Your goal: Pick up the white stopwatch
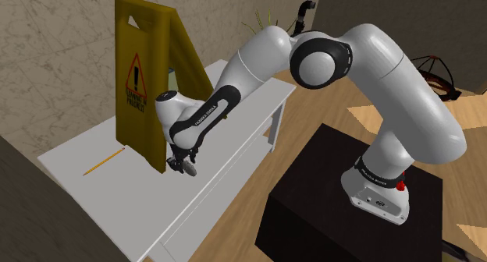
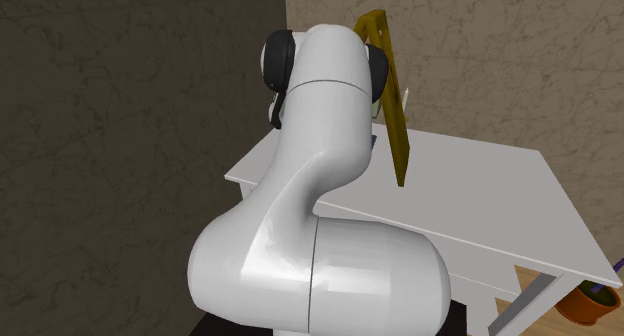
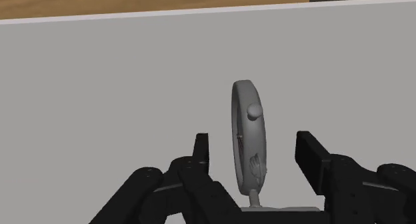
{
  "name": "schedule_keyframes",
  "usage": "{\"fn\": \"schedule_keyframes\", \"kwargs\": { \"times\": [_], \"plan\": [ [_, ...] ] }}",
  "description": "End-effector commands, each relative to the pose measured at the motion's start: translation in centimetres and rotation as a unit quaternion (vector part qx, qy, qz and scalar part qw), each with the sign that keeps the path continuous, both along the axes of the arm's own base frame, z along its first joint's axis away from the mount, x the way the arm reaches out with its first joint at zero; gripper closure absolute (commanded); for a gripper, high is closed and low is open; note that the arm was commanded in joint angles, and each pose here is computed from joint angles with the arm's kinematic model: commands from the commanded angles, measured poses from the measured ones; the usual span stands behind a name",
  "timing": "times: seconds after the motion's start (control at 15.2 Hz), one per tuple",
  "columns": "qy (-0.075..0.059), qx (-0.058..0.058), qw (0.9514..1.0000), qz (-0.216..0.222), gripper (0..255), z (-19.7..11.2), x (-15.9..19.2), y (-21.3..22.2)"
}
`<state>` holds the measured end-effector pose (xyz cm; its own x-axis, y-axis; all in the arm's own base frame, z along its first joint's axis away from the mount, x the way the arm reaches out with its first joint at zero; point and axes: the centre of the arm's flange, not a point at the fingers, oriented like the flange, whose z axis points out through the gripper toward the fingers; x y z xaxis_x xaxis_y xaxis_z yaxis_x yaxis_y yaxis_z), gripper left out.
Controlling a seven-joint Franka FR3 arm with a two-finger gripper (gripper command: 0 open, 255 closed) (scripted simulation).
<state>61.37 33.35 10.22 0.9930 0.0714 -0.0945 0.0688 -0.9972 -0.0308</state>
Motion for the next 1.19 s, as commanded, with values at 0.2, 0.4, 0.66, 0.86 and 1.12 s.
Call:
{"fn": "schedule_keyframes", "kwargs": {
  "times": [0.2, 0.4, 0.66, 0.86, 1.12],
  "plan": [
    [0.000, 0.000, 1.0000, 0.000, 255, -0.1, 0.0, 0.0],
    [0.000, 0.000, 1.0000, 0.000, 255, -0.1, 0.0, 0.0],
    [0.000, 0.000, 1.0000, 0.000, 255, 1.0, 0.0, 0.0],
    [0.000, 0.000, 1.0000, 0.000, 255, 2.6, 0.0, 0.0],
    [0.000, 0.000, 1.0000, 0.000, 255, 4.7, 0.0, 0.0]
  ]
}}
